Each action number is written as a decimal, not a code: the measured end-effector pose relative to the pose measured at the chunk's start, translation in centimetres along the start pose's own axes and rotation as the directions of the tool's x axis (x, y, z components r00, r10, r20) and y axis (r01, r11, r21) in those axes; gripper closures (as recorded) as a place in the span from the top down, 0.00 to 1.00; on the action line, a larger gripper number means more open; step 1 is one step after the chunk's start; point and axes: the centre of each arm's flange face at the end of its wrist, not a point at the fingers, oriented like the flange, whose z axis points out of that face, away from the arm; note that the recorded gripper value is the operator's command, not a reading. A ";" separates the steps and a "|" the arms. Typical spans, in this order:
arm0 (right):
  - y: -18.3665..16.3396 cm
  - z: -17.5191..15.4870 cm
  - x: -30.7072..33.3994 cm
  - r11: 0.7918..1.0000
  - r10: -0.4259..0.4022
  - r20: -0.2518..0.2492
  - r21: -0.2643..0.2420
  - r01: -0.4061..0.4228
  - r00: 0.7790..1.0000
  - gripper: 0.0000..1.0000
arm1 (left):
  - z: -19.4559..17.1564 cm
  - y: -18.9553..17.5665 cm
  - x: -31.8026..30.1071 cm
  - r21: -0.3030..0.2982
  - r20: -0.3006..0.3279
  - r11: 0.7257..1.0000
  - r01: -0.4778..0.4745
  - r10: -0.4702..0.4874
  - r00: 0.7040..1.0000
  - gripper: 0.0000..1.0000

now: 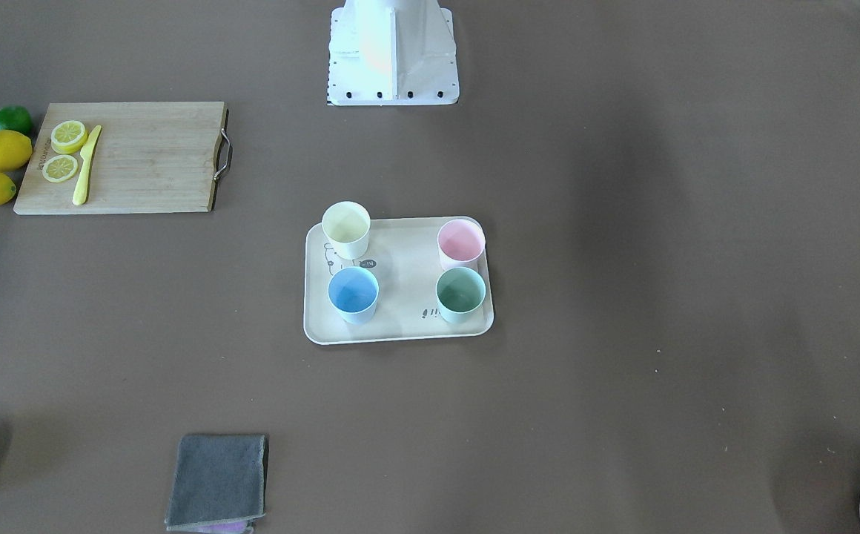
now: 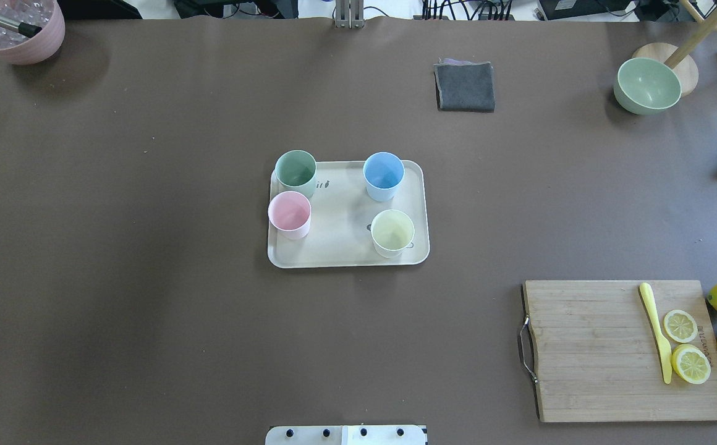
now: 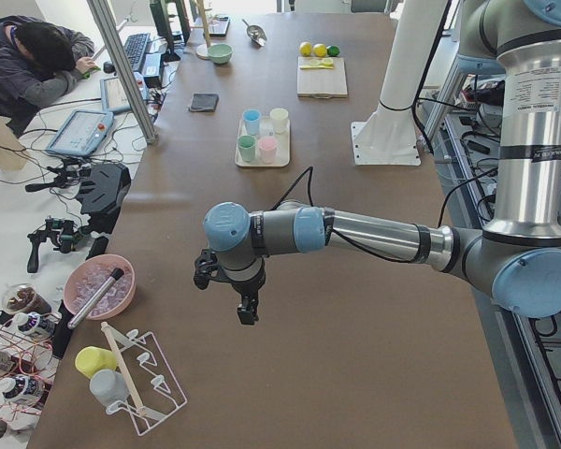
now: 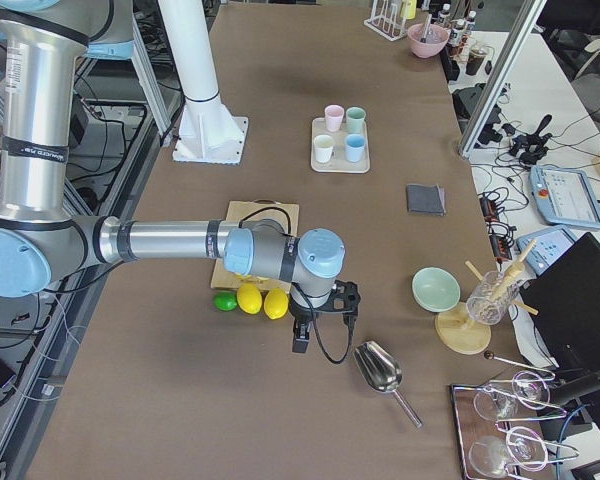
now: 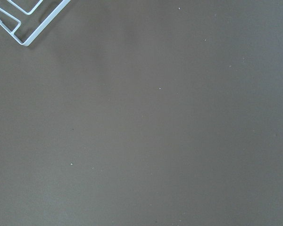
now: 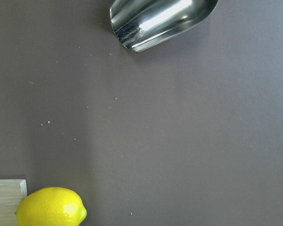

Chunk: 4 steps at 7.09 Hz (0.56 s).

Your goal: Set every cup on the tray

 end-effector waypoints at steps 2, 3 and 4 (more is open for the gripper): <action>0.0 0.0 0.0 1.000 -0.001 0.000 0.000 0.001 1.000 1.00 | -0.1 -0.1 0.1 0.002 0.000 1.000 -0.002 0.002 1.000 0.98; 0.0 0.0 0.0 1.000 -0.002 0.000 0.000 0.002 1.000 1.00 | -0.1 -0.2 0.1 0.003 0.001 1.000 -0.003 0.003 1.000 0.98; 0.0 0.0 0.0 1.000 -0.002 0.000 0.001 0.002 1.000 1.00 | -0.2 -0.2 0.1 0.003 0.000 1.000 -0.004 0.004 1.000 0.98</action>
